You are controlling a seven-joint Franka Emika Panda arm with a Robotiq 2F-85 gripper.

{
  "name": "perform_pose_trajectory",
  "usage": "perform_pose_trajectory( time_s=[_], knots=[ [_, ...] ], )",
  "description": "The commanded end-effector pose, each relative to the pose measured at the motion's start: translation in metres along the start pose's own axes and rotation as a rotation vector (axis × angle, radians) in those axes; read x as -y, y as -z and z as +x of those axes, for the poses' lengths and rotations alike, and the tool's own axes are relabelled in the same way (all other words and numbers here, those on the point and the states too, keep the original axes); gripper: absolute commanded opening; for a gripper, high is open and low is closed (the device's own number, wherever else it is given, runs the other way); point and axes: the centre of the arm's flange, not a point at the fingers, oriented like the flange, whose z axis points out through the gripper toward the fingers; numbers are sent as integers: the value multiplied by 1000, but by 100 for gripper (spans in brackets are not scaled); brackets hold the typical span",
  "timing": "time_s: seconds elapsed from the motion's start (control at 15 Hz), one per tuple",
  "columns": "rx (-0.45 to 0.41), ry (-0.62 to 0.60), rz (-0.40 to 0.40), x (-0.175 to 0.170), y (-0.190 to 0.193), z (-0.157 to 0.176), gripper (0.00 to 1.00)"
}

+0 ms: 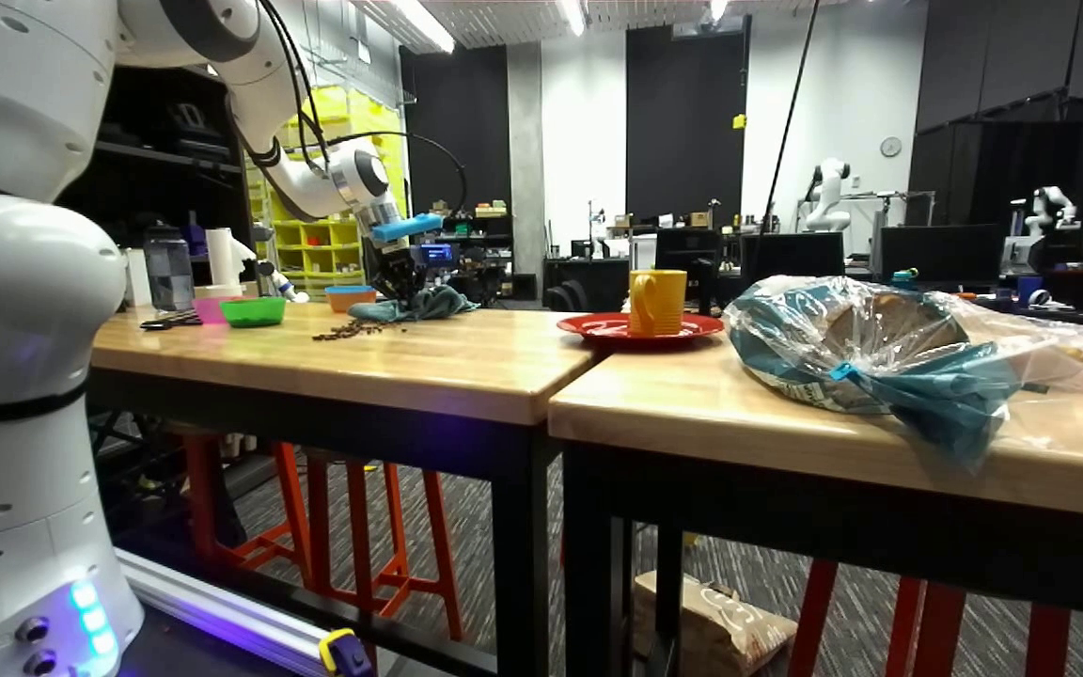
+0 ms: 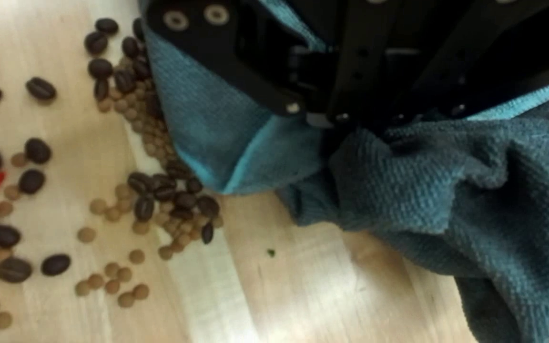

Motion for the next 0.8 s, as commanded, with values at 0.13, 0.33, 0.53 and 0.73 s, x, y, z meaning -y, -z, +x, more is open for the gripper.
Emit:
perform_pose_trajectory(
  time_s=[0.13, 0.33, 0.53, 0.73],
  knots=[
    [41, 28, 56, 46, -29, -47, 2],
    [43, 36, 58, 57, -30, -61, 2],
    [42, 39, 61, 71, -30, -73, 2],
    [42, 40, 62, 86, -31, -82, 2]
  ],
)
